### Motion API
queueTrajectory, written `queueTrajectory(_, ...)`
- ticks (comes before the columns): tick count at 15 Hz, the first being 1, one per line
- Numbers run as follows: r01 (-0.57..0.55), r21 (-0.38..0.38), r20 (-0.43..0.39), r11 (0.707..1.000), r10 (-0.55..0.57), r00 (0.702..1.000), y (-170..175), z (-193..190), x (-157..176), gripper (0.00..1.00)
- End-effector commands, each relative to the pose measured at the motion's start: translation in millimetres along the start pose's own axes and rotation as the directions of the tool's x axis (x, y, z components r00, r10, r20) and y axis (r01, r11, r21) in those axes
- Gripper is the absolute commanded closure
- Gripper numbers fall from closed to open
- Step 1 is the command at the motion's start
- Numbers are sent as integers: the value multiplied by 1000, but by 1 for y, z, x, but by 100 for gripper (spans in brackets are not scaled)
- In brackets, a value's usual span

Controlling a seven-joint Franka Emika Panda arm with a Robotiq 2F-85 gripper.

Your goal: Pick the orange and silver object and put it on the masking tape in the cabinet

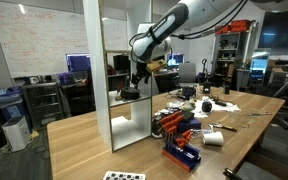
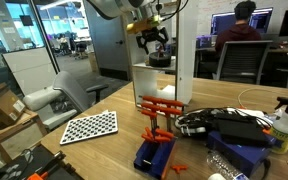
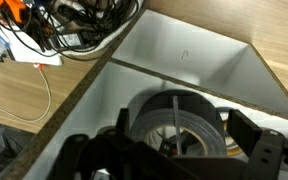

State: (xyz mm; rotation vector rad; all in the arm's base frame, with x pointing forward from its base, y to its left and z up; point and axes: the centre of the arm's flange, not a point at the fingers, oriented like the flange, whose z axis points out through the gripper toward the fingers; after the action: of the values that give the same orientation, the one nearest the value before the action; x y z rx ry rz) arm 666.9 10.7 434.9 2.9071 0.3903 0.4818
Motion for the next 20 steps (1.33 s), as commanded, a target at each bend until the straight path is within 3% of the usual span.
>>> queueTrajectory(1,-61,-59,130,996,69,989,16,-26,-24,0)
queueTrajectory(4,-98,-87,251,991,117,961,26,-51,-56,0)
queueTrajectory(8,-133,-54,368,990,144,918,12,-110,-107,0)
queueTrajectory(11,-143,-2,376,990,133,917,0,-158,-144,0)
queueTrajectory(17,-201,152,298,968,149,943,-16,-259,-219,0)
queueTrajectory(20,-206,185,300,961,144,943,-22,-286,-250,0)
